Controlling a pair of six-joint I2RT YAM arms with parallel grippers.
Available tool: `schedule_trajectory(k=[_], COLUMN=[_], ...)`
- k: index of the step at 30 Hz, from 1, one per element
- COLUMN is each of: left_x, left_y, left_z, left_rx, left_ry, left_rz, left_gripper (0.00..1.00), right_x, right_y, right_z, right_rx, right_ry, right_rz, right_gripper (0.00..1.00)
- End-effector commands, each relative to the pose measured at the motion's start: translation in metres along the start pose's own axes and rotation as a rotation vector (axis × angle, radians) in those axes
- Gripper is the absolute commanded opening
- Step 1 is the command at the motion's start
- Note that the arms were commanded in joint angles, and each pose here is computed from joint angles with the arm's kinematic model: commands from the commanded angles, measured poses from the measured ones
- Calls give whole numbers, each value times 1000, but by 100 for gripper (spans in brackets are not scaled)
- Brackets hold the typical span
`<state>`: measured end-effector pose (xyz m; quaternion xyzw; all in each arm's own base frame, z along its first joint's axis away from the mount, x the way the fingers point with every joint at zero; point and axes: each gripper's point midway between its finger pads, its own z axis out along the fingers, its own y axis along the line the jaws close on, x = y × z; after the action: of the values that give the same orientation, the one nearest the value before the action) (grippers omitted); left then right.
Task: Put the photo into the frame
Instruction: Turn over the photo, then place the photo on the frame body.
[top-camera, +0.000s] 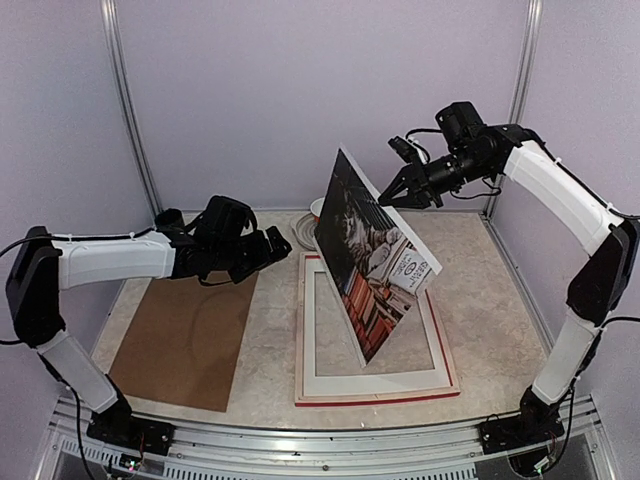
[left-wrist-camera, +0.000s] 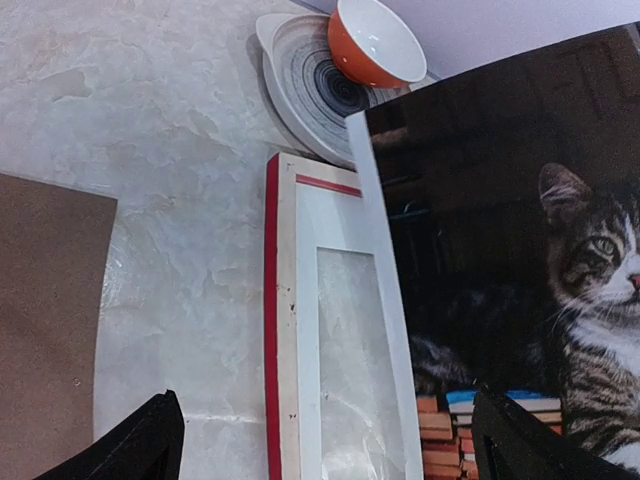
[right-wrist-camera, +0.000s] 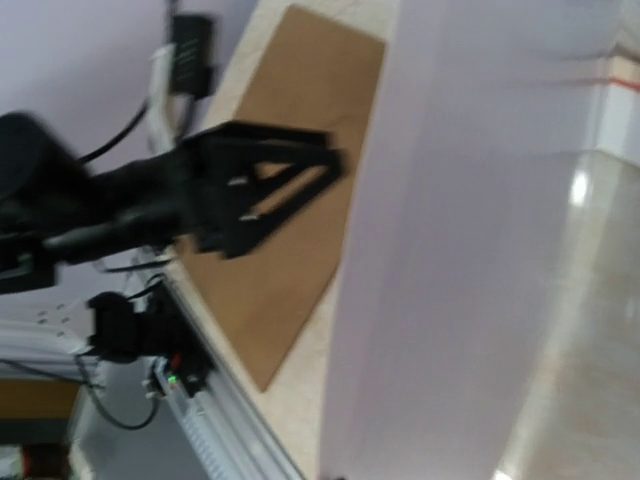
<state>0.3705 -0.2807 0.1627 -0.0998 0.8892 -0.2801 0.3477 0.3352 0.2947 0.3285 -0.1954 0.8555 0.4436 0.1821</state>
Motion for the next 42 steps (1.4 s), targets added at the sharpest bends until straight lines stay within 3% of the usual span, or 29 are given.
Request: schedule_trajectory(k=[1,7,13,19,21,26,33,42], left_x=[4,14,24,31,35,42,43,31], left_y=[-13,-3,16,33,38,52,56,66], left_z=[16,24,21,16,16,15,23,31], left_rx=[48,19,-19,-50,-57,-73,-79,-105], left_ry=[19,41,48,54,57,45,50,32], left_rz=[9,8,2,-19,-30,-76,-89,-116], left_gripper=[99,99,99,99,99,99,99,99], right_x=[-1,-2,39,83,87,78,45,55], right_y=[34,65,86,105,99,74,-8,-104], right_z=[19,58,105,123,122,108,59,64], right_rx=[-145,-211,-269,-319,-306,-269,-143,52], right_ry=[4,44,152,223,221,159,-9,3], right_rz=[-41,-79,-87,-108,-118,-108,-27,39], right_gripper=[7,8,12,45,52,62,68,70])
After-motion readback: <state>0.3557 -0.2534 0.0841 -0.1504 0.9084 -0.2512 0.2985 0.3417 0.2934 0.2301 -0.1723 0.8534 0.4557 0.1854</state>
